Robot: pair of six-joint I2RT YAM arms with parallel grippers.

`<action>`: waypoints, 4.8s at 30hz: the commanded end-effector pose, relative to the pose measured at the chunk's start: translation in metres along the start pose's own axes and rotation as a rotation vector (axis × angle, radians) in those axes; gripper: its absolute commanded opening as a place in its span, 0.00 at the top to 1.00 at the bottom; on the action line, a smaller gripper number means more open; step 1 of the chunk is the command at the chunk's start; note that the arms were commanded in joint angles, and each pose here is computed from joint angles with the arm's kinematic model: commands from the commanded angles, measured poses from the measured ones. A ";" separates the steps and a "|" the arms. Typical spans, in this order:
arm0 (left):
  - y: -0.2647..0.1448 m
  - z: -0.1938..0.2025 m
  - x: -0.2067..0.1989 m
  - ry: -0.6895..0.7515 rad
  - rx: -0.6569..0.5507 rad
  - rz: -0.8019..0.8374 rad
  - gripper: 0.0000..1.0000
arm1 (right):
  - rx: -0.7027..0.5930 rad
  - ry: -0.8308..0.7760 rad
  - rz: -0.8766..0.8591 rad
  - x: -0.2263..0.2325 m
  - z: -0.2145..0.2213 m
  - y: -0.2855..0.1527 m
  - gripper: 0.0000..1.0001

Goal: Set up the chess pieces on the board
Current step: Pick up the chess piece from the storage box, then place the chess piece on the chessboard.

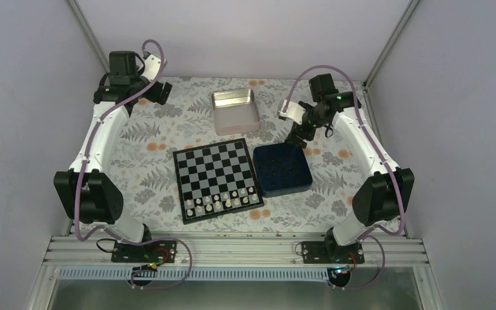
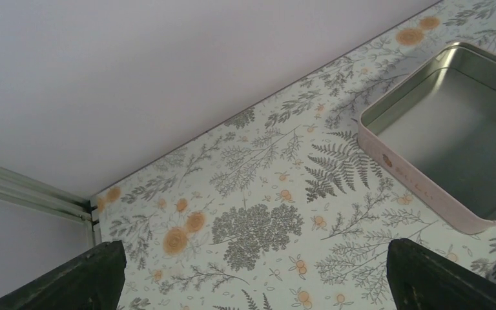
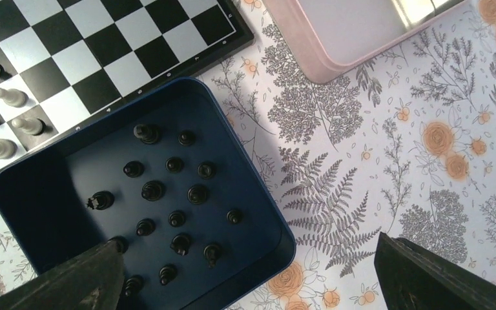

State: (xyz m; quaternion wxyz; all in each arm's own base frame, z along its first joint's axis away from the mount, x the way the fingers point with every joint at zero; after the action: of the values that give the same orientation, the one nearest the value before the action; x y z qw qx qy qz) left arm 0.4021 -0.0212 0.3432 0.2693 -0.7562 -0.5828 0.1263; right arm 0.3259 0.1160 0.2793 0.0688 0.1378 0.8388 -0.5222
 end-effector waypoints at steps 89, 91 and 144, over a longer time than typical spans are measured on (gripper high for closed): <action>0.025 0.006 0.004 0.075 -0.076 -0.037 0.00 | 0.526 -0.177 -0.263 0.032 0.056 0.115 0.90; 0.024 0.004 0.004 0.078 -0.083 -0.035 0.00 | 0.522 -0.185 -0.248 0.027 0.045 0.105 0.90; 0.009 0.029 0.007 0.127 -0.092 -0.017 0.00 | 0.273 -0.557 -0.265 0.041 -0.141 0.236 0.89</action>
State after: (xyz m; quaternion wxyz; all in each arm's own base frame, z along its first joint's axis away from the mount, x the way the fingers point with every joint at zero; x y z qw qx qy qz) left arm 0.3993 -0.0095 0.3085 0.2826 -0.7610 -0.5809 0.0601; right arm 0.3675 0.3438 0.1372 0.2187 -0.0979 0.7205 -0.6507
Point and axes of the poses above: each gripper's point midway between its finger pads, its own y axis out along the fingers, its own x axis along the line the jaws close on, z = x × y, the point moved 8 cm from there along -y, back along the fingers, and after that the axes turned 10 degrees about -y, right-handed, at the moved point
